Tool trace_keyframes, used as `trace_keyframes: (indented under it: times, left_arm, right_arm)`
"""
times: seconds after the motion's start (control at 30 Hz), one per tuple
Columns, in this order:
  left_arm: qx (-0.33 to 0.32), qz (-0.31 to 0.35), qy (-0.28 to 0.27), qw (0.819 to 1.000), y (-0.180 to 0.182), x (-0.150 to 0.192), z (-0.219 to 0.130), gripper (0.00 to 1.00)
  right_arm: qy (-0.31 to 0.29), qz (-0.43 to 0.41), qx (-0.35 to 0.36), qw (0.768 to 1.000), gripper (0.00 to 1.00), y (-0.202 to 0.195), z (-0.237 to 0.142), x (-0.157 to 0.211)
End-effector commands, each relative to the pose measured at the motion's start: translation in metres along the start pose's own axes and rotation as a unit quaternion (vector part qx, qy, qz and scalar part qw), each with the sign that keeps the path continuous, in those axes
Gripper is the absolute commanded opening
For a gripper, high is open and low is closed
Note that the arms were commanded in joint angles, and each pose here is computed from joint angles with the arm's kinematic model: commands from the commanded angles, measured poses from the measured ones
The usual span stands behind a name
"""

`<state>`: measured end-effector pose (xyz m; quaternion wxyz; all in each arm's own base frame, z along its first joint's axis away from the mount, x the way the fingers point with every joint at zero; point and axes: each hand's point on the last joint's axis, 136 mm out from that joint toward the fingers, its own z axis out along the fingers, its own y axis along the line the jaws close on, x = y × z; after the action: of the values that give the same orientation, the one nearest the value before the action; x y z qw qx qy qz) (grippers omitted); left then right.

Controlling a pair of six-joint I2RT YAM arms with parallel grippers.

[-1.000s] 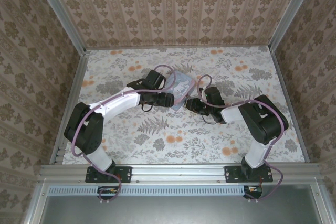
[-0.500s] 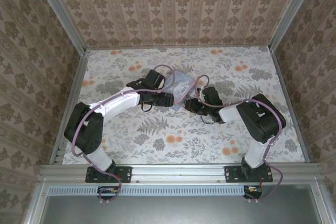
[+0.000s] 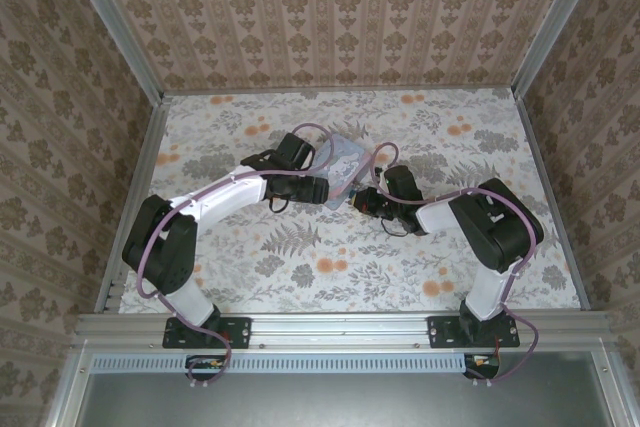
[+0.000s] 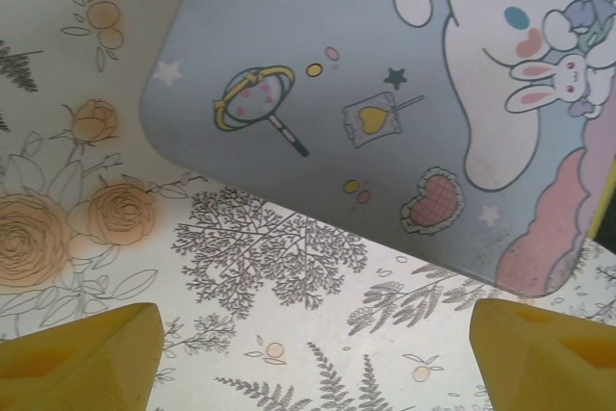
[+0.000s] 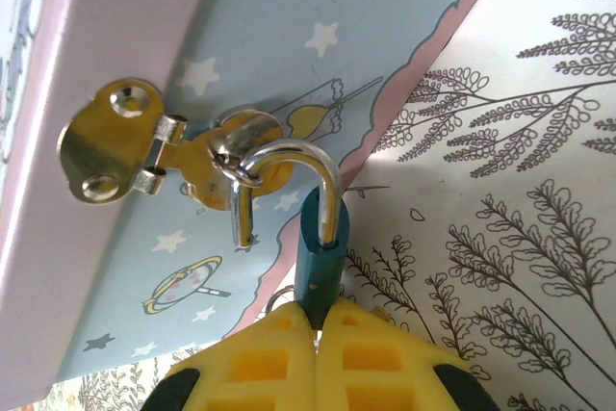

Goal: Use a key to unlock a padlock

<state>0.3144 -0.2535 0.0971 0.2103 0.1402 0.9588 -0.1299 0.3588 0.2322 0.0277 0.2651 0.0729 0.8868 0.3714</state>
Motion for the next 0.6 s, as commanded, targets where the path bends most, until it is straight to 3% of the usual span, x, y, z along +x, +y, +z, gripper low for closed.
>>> trace_keyframes:
  times: [0.0, 0.23, 0.57]
  left_arm:
    - [-0.044, 0.028, -0.001, 0.999, 0.009, -0.006, -0.002, 0.85]
    - [-0.102, 0.076, 0.002, 0.992, 0.009, -0.009, 0.004, 0.85]
    - [-0.124, 0.085, 0.021, 0.988, 0.012, -0.007, 0.023, 0.86]
  right_arm:
    - [-0.007, 0.016, 0.024, 1.000, 0.00, -0.011, -0.006, 0.001]
    - [-0.026, 0.033, 0.023, 0.999, 0.00, -0.012, -0.016, -0.011]
    - [-0.042, 0.038, 0.017, 0.998, 0.00, -0.008, -0.023, -0.025]
